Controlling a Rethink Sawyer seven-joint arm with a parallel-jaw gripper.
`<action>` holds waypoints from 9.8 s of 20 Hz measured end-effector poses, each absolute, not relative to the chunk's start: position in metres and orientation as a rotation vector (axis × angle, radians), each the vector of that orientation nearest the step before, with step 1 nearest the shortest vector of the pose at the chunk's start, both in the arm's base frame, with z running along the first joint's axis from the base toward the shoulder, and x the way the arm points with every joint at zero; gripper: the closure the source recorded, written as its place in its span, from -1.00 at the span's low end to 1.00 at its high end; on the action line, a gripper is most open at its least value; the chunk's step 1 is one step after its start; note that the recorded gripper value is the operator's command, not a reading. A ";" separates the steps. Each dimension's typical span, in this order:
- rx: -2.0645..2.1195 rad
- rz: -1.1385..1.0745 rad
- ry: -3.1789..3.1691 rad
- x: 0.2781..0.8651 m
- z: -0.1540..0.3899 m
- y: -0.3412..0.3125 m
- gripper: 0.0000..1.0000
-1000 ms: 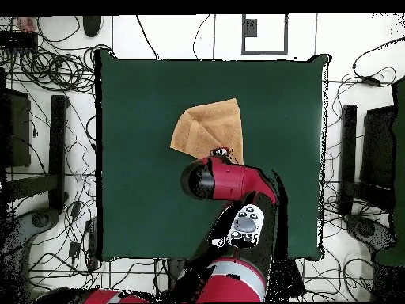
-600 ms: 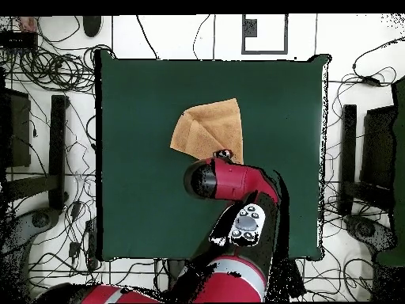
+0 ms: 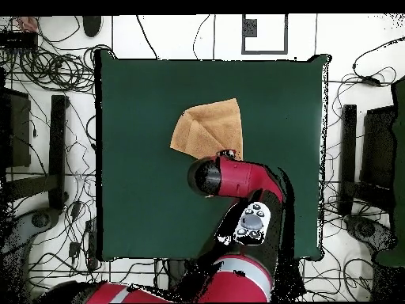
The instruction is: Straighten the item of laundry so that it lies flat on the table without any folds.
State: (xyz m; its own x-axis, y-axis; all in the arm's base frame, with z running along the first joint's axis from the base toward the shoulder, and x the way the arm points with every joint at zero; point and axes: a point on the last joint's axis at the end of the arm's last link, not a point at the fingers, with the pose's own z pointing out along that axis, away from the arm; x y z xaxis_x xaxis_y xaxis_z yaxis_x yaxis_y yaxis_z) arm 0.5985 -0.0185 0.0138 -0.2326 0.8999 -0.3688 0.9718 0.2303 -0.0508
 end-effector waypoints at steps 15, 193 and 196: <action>1.789 -0.452 2.220 0.603 0.025 -0.037 -1.00; 1.903 -0.638 2.290 0.476 -0.029 -0.077 -1.00; 1.903 -0.638 2.290 0.476 -0.029 -0.077 -1.00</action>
